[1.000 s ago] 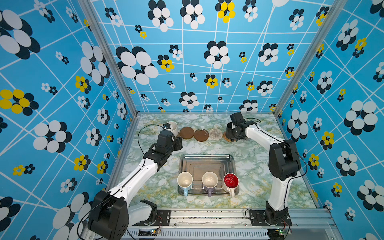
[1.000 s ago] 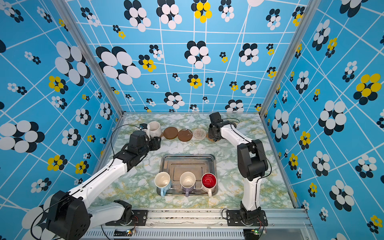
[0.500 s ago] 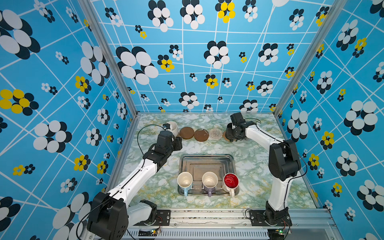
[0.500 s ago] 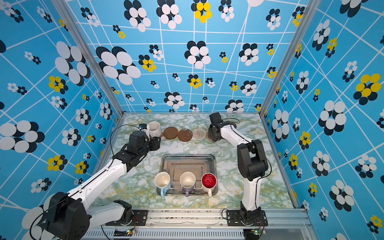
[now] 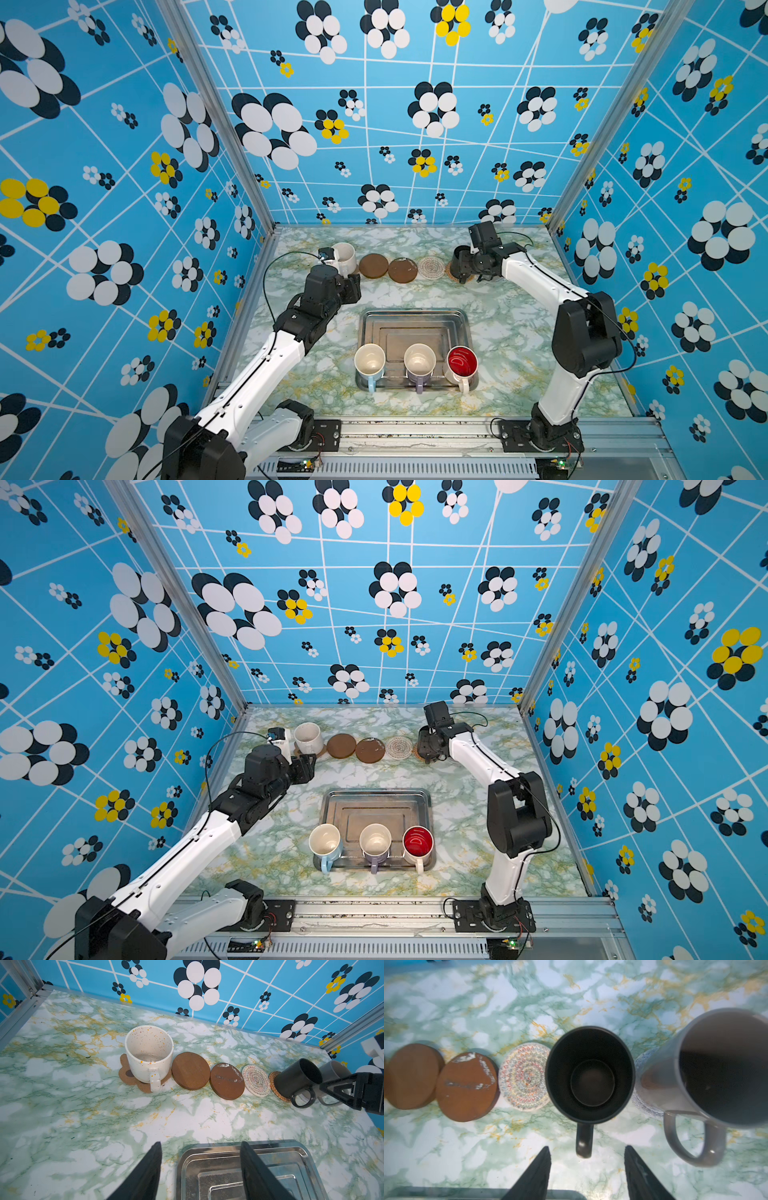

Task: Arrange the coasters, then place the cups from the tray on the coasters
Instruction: 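Set the black mug on the rattan coaster while the left reaches the tray, then grasp the light blue mug in the tray with the left gripper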

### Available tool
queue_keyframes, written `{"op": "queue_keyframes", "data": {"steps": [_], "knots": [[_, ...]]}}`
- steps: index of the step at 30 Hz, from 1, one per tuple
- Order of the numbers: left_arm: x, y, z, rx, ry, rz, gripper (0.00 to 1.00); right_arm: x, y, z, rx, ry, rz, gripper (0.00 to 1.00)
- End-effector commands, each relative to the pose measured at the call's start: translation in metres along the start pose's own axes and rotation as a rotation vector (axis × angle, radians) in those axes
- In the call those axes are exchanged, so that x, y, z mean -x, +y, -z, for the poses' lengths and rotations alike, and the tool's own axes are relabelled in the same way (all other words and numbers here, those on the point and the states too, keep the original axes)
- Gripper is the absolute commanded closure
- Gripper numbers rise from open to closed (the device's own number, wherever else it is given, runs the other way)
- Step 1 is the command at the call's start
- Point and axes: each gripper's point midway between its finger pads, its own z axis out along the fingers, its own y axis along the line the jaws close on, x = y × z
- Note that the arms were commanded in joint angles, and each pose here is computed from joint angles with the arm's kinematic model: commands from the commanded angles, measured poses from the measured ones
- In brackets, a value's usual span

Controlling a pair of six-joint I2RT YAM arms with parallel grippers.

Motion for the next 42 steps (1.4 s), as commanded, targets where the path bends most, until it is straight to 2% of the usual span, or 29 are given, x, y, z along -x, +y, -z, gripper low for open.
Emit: {"op": "queue_keyframes", "data": {"steps": [1,3,7,12,17,23,31,38,42], "knots": [[0.016,-0.015,0.019,-0.052,-0.014,0.004,0.38,0.019,0.006,0.036,0.023,-0.098,-0.022,0.43],[0.018,-0.018,0.024,-0.064,-0.012,0.020,0.38,0.028,0.015,0.055,0.064,-0.151,-0.053,0.44],[0.019,-0.027,0.032,-0.083,0.038,0.039,0.38,0.045,0.048,0.094,0.229,-0.299,-0.129,0.44],[0.004,-0.038,0.052,-0.073,0.147,-0.012,0.38,0.040,0.069,0.116,0.315,-0.335,-0.148,0.43],[-0.030,-0.041,0.083,-0.028,0.316,-0.112,0.36,0.020,0.067,0.117,0.370,-0.367,-0.217,0.43],[-0.077,-0.039,0.112,0.019,0.490,-0.186,0.36,0.012,0.068,0.114,0.384,-0.355,-0.211,0.43],[-0.123,-0.037,0.144,0.074,0.641,-0.261,0.34,0.004,0.069,0.103,0.389,-0.342,-0.211,0.40],[-0.181,-0.040,0.146,0.117,0.758,-0.298,0.34,-0.001,0.068,0.091,0.367,-0.325,-0.201,0.39],[-0.202,-0.047,0.144,0.125,0.785,-0.296,0.33,-0.003,0.069,0.084,0.363,-0.311,-0.197,0.39]]}}
